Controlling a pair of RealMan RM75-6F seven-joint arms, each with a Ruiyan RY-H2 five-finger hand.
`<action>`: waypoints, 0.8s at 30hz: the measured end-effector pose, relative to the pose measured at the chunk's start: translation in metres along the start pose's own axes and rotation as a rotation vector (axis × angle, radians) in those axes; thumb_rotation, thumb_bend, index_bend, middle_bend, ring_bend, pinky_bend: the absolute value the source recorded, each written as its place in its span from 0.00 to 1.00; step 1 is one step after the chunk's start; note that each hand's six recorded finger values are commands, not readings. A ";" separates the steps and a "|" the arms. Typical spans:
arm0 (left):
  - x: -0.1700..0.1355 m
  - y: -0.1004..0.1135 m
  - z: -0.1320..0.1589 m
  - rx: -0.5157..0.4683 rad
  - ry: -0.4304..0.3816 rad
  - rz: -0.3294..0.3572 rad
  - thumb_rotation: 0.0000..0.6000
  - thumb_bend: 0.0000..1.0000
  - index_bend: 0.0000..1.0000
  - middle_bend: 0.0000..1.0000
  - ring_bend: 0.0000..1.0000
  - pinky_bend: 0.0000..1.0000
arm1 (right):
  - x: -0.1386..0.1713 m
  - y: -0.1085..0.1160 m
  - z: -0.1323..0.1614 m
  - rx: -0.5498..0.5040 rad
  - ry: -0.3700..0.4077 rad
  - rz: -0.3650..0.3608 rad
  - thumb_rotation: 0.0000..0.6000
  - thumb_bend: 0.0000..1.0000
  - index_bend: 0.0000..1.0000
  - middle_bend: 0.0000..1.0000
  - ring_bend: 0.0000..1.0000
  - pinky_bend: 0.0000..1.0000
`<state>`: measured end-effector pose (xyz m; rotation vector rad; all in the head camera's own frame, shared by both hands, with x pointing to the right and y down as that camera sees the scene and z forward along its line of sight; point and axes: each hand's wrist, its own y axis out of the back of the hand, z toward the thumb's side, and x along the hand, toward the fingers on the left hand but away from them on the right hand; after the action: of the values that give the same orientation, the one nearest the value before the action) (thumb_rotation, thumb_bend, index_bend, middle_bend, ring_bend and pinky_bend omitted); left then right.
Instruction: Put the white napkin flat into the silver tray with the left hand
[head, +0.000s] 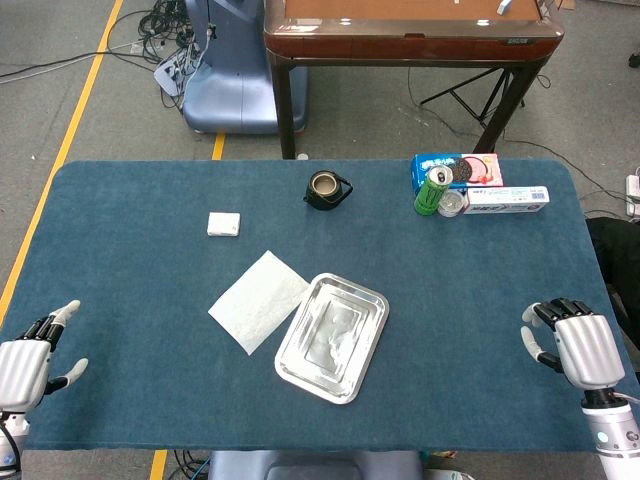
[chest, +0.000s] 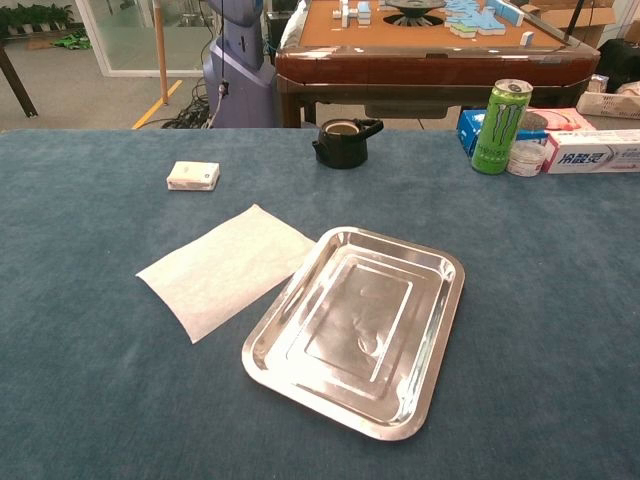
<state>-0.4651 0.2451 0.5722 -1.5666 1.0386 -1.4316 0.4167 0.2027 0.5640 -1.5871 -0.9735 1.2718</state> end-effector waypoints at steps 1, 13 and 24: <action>0.000 0.000 0.000 -0.001 -0.001 0.000 1.00 0.21 0.15 0.24 0.28 0.49 | 0.000 0.001 0.000 -0.001 0.001 -0.003 1.00 0.41 0.51 0.58 0.43 0.46; 0.000 -0.003 0.012 -0.055 -0.051 0.002 1.00 0.21 0.16 0.16 0.11 0.45 | -0.002 -0.005 0.004 -0.011 0.010 0.014 1.00 0.41 0.51 0.57 0.43 0.46; 0.015 -0.020 0.057 -0.157 -0.258 -0.091 1.00 0.11 0.23 0.00 0.00 0.17 | 0.002 0.005 0.002 -0.027 0.006 -0.019 1.00 0.41 0.51 0.57 0.43 0.46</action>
<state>-0.4061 0.2395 0.5914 -1.8766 0.9538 -1.1895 0.4152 0.2035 0.5578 -1.5978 -1.0038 1.2449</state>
